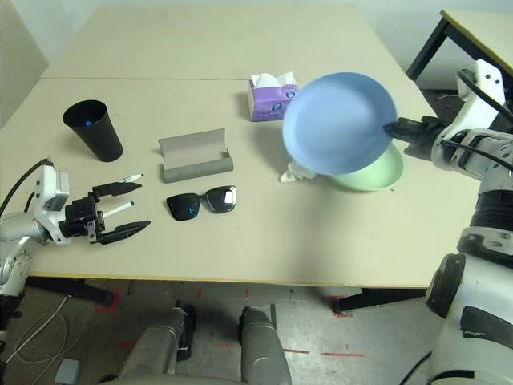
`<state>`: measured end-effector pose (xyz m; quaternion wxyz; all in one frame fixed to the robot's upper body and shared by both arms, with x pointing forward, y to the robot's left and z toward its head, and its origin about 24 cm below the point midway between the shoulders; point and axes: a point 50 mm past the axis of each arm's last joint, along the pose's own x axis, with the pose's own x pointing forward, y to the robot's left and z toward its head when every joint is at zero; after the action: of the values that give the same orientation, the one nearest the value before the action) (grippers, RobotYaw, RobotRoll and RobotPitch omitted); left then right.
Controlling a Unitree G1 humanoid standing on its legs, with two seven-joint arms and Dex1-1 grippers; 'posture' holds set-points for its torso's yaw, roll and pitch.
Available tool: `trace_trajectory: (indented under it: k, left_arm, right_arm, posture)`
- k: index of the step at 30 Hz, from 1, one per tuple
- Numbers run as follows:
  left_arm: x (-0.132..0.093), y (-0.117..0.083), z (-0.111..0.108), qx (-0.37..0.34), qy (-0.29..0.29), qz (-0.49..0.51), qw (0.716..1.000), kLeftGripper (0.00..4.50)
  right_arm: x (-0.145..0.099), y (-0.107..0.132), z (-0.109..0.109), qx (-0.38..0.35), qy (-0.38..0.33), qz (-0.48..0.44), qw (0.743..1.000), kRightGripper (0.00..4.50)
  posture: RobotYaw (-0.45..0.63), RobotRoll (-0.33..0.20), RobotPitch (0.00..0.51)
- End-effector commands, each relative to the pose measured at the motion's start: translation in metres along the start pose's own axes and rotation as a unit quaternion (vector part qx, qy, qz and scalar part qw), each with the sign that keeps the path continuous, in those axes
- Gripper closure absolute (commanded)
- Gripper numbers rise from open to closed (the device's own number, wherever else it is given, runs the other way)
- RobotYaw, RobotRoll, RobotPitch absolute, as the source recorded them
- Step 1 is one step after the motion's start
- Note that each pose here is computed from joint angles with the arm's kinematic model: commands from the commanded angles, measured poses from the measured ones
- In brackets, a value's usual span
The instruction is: Organize and tidy the items on the table.
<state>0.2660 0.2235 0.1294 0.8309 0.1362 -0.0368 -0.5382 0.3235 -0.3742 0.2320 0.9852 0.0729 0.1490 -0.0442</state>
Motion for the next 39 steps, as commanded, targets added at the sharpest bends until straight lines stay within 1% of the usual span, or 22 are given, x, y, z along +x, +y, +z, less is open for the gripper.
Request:
trace_trajectory:
  k: [1,4,12,16,17,18,19,21,24,25,27,28,29,30,31,33,34,37,39]
  left_arm:
    - [-0.001,-0.004,-0.002,0.000,0.009,-0.006,1.000,0.00]
    - [-0.001,-0.004,-0.002,-0.001,0.011,-0.007,1.000,0.00]
    - [-0.001,-0.004,-0.004,0.000,0.015,-0.010,1.000,0.00]
    - [-0.002,-0.003,-0.005,0.001,0.018,-0.008,1.000,0.00]
    - [-0.002,-0.003,-0.006,0.001,0.018,-0.008,1.000,0.00]
    - [-0.002,-0.003,-0.006,0.001,0.019,-0.007,1.000,0.00]
    - [-0.002,-0.002,-0.006,0.002,0.019,-0.007,1.000,0.00]
    - [-0.003,-0.002,-0.007,0.002,0.019,-0.005,1.000,0.00]
    - [-0.004,0.000,-0.007,0.003,0.019,-0.002,1.000,0.00]
    - [-0.004,0.001,-0.007,0.004,0.020,-0.001,1.000,0.00]
    - [-0.005,0.002,-0.007,0.004,0.020,0.000,1.000,0.00]
    - [-0.006,0.002,-0.006,0.003,0.018,0.001,1.000,0.00]
    - [-0.006,0.003,-0.005,0.002,0.015,0.003,1.000,0.00]
    - [-0.007,0.004,-0.004,0.002,0.013,0.005,1.000,0.00]
    - [-0.007,0.005,-0.003,0.001,0.011,0.006,1.000,0.00]
    - [-0.008,0.006,-0.001,0.001,0.010,0.004,1.000,0.00]
    - [-0.008,0.006,-0.001,-0.002,0.008,0.001,1.000,0.00]
    - [-0.008,0.005,0.001,-0.011,0.000,-0.004,1.000,0.00]
    - [-0.007,0.005,0.003,-0.020,-0.006,-0.007,1.000,0.00]
  right_arm:
    - [-0.001,-0.011,-0.001,-0.004,-0.005,-0.038,0.999,4.48]
    - [-0.002,-0.018,-0.006,-0.023,0.008,-0.057,0.998,4.48]
    - [-0.003,-0.023,-0.012,-0.027,0.031,-0.062,0.997,4.48]
    - [-0.004,-0.021,-0.013,-0.025,0.044,-0.047,0.998,3.36]
    - [-0.004,-0.021,-0.013,-0.026,0.046,-0.046,0.998,2.95]
    - [-0.004,-0.021,-0.013,-0.027,0.048,-0.045,0.997,2.66]
    - [-0.004,-0.021,-0.013,-0.027,0.048,-0.045,0.997,2.20]
    - [-0.005,-0.021,-0.014,-0.030,0.056,-0.043,0.997,1.56]
    - [-0.008,-0.022,-0.017,-0.054,0.078,-0.031,0.995,0.46]
    - [-0.010,-0.019,-0.018,-0.070,0.087,-0.011,0.994,0.07]
    - [-0.013,-0.013,-0.021,-0.096,0.100,0.026,0.990,0.03]
    - [-0.019,-0.003,-0.025,-0.140,0.114,0.084,0.980,0.03]
    - [-0.025,0.009,-0.032,-0.179,0.133,0.139,0.965,0.03]
    - [-0.034,0.022,-0.043,-0.205,0.159,0.201,0.945,0.03]
    - [-0.040,0.031,-0.051,-0.218,0.178,0.239,0.929,0.03]
    - [-0.051,0.048,-0.066,-0.206,0.202,0.298,0.910,0.03]
    - [-0.053,0.056,-0.072,-0.205,0.201,0.316,0.904,0.03]
    - [-0.050,0.070,-0.080,-0.207,0.179,0.337,0.901,0.03]
    - [-0.042,0.089,-0.090,-0.208,0.157,0.358,0.897,0.03]
  posture:
    - [-0.12,0.000,0.193]
    - [-0.13,0.000,0.198]
    - [-0.14,0.000,0.199]
    - [-0.14,0.000,0.198]
    - [-0.14,0.000,0.198]
    - [-0.14,0.000,0.198]
    - [-0.14,0.000,0.198]
    - [-0.15,0.000,0.200]
    - [-0.15,0.000,0.199]
    - [-0.15,0.000,0.198]
    - [-0.15,0.000,0.198]
    - [-0.15,0.000,0.197]
    - [-0.15,0.000,0.196]
    - [-0.15,0.000,0.196]
    - [-0.14,0.000,0.196]
    - [-0.15,0.000,0.196]
    - [-0.15,0.000,0.196]
    - [-0.15,0.000,0.197]
    - [-0.15,0.000,0.199]
